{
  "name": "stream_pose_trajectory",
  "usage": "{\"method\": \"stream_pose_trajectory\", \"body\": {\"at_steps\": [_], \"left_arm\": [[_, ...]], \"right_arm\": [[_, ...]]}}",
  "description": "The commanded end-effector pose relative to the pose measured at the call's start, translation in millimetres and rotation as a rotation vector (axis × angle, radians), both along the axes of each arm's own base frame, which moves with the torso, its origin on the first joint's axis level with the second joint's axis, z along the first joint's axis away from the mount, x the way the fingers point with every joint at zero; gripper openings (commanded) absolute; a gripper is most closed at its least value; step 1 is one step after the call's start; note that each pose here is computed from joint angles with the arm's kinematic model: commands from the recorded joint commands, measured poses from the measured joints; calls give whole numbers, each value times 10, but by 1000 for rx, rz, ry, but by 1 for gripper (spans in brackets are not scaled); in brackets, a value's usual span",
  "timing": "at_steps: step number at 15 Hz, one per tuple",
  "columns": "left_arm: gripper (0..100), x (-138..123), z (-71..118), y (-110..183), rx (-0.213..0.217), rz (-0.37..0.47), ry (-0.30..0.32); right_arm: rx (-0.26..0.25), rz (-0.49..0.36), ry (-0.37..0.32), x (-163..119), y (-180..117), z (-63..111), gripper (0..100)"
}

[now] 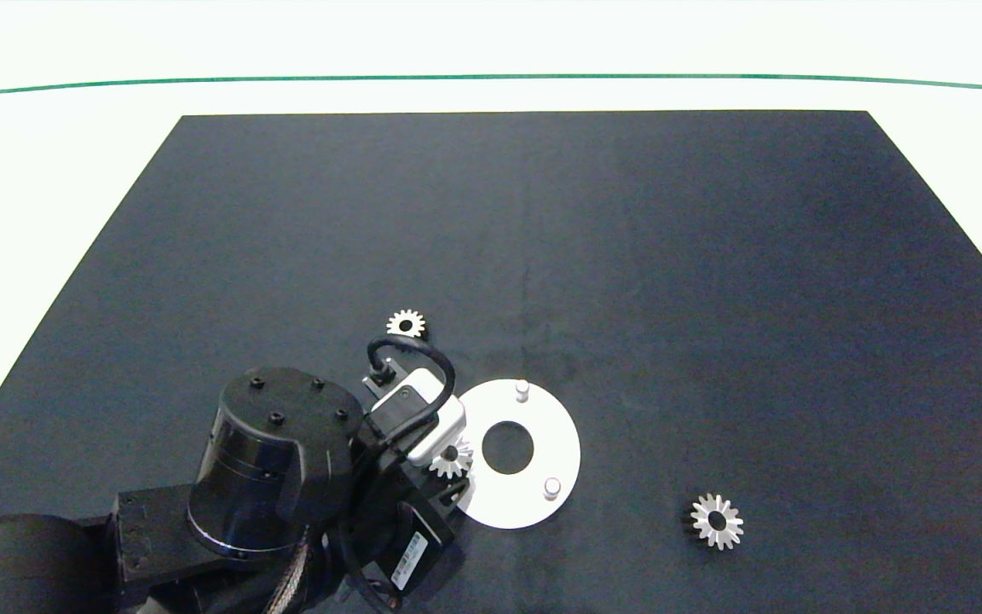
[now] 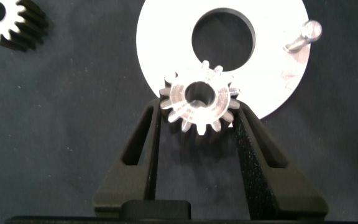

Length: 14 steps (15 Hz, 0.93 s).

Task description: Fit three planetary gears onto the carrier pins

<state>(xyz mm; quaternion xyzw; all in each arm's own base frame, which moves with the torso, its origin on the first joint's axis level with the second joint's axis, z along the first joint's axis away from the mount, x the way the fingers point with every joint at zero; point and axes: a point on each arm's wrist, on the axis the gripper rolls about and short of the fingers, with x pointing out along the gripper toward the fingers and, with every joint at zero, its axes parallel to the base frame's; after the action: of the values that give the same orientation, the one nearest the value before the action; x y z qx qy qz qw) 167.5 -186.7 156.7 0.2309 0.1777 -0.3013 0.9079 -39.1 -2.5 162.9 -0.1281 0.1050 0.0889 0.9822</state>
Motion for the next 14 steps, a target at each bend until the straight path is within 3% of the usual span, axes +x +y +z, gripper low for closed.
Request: {"method": "stream_pose_trajectory", "body": {"at_steps": [1, 14], "left_arm": [[0, 16, -5, -17, -7, 1, -9], [0, 56, -42, -64, -23, -17, -11]], "right_arm": [[-2, 1, 3, 0, 0, -2, 100], [-1, 1, -3, -10, -1, -5, 100]]}}
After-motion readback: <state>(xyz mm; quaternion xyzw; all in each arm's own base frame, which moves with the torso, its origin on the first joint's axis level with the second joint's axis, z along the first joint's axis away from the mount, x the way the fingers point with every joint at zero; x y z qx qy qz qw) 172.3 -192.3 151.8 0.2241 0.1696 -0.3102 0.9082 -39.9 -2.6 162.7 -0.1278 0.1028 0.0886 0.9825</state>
